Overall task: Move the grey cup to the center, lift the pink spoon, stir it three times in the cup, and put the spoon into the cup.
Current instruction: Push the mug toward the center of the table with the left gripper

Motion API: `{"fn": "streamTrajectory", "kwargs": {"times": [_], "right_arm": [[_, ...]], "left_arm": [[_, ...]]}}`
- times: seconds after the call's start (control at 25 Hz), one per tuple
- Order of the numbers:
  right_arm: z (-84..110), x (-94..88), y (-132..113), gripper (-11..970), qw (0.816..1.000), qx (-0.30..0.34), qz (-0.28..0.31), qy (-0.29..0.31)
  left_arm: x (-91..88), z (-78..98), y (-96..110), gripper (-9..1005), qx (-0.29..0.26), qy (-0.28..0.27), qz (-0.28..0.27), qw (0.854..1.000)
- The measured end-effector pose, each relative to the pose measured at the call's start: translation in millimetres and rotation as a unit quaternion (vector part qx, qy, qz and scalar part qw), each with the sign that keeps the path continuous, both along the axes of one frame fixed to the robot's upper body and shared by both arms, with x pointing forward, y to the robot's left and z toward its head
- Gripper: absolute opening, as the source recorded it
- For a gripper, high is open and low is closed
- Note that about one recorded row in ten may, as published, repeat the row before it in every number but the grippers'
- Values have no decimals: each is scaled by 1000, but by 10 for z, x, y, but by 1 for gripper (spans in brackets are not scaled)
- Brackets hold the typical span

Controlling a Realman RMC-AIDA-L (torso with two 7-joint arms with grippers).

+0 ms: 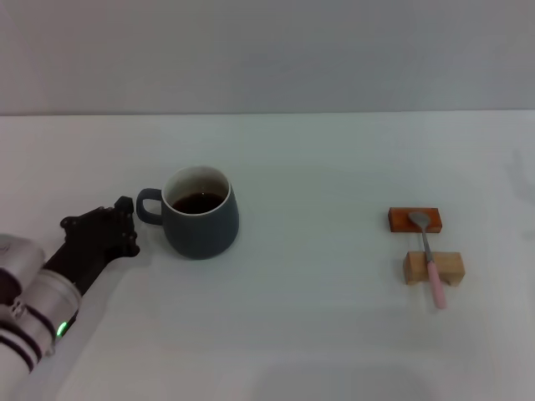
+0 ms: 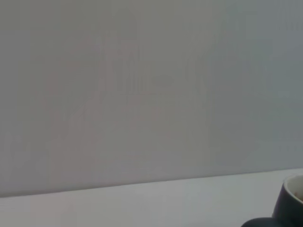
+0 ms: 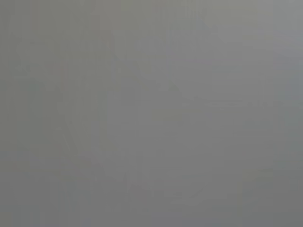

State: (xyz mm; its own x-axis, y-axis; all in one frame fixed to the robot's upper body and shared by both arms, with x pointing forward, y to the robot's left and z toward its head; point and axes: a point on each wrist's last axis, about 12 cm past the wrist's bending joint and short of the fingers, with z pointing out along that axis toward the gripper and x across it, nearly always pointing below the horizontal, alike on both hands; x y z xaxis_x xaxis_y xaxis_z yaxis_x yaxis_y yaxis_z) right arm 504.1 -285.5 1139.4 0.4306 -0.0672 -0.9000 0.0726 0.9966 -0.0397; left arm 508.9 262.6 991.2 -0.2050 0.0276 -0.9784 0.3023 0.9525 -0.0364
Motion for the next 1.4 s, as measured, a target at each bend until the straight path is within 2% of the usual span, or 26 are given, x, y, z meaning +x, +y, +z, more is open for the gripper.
{"fn": "streamTrajectory", "kwargs": {"times": [0.04,0.28,0.52,1.4], "right_arm": [[1,-24,-12,761,1000,1,-3,0],[4,-73,-40,761,1000,3,-8,1],[25,-70,-52,761,1000,3,-10,0],[49,-25,-41,761,1000,2,-7,0]], "left_arm": [[81,17,-28,-2,5,5,-2,1000],[233,70,-88,-2,20,2,-13,1000],[293,101,-118,-2,23,-2,-19,1000],[134,59,-282,-2,-12,7,-49,999]]}}
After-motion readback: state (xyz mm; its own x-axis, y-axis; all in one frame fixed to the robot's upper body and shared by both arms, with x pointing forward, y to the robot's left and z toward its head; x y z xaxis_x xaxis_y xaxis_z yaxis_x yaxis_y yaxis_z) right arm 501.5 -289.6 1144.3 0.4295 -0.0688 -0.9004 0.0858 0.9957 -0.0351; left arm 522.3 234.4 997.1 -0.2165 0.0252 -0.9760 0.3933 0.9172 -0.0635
